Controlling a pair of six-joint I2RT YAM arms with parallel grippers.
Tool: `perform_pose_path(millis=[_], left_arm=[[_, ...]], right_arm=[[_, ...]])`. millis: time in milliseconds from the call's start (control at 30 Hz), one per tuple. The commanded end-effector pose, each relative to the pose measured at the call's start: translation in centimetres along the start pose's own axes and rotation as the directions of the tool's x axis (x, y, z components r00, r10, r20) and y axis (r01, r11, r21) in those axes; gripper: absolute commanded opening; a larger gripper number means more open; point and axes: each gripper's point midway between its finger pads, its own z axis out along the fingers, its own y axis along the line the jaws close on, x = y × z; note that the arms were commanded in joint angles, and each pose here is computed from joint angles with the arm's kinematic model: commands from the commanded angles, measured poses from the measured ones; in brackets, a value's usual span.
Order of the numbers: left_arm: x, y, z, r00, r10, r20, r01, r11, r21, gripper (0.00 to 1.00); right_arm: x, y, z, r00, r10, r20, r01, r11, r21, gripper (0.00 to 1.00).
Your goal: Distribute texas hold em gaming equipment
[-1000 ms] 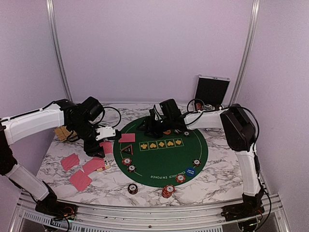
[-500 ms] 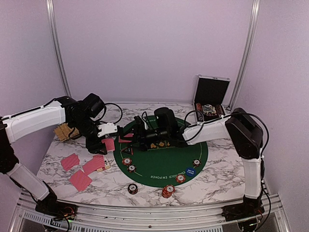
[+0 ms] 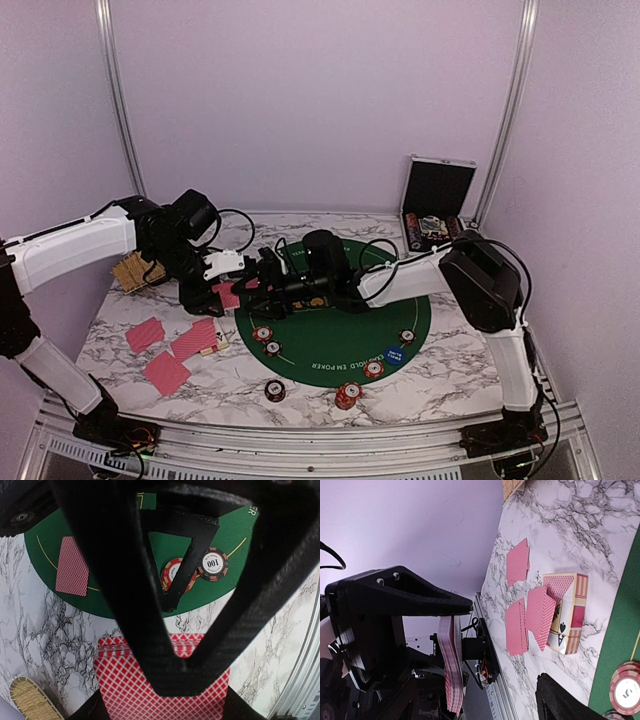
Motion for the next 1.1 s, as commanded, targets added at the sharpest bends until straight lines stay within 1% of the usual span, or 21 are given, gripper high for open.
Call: perform_pose_path(millis=[0, 300, 533, 867, 1067], left_arm=[[-0.5, -0.1, -0.2, 1.000, -0.013, 0.008, 0.013, 1.000, 0.023, 0.48], [-1.0, 0.0, -0.1, 1.000, -0.009, 0.012, 0.008, 1.000, 0.027, 0.48], [-1.4, 0.0, -0.3, 1.000, -0.005, 0.020, 0.004, 1.000, 0.025, 0.47], [-1.6, -0.1, -0.7, 0.999, -0.007, 0.033, 0.007, 1.000, 0.022, 0.47], [-1.4, -0.2, -0.8, 1.000, -0.003, 0.031, 0.002, 1.000, 0.022, 0.47]], right_arm=[[-0.1, 2.1, 1.6, 0.999, -0.030, -0.020, 0.029, 0.997, -0.065, 0.79], [0.0, 2.0, 3.4, 0.999, -0.026, -0.048, 0.022, 0.998, -0.066, 0.79], [-0.3, 0.7, 4.5, 0.998, 0.000, -0.057, -0.003, 0.999, -0.046, 0.77], [-0.8, -0.6, 5.0, 0.998, 0.020, -0.053, -0.021, 1.000, -0.008, 0.71], [-1.7, -1.4, 3.5, 1.000, 0.028, -0.001, -0.027, 0.999, 0.033, 0.63]])
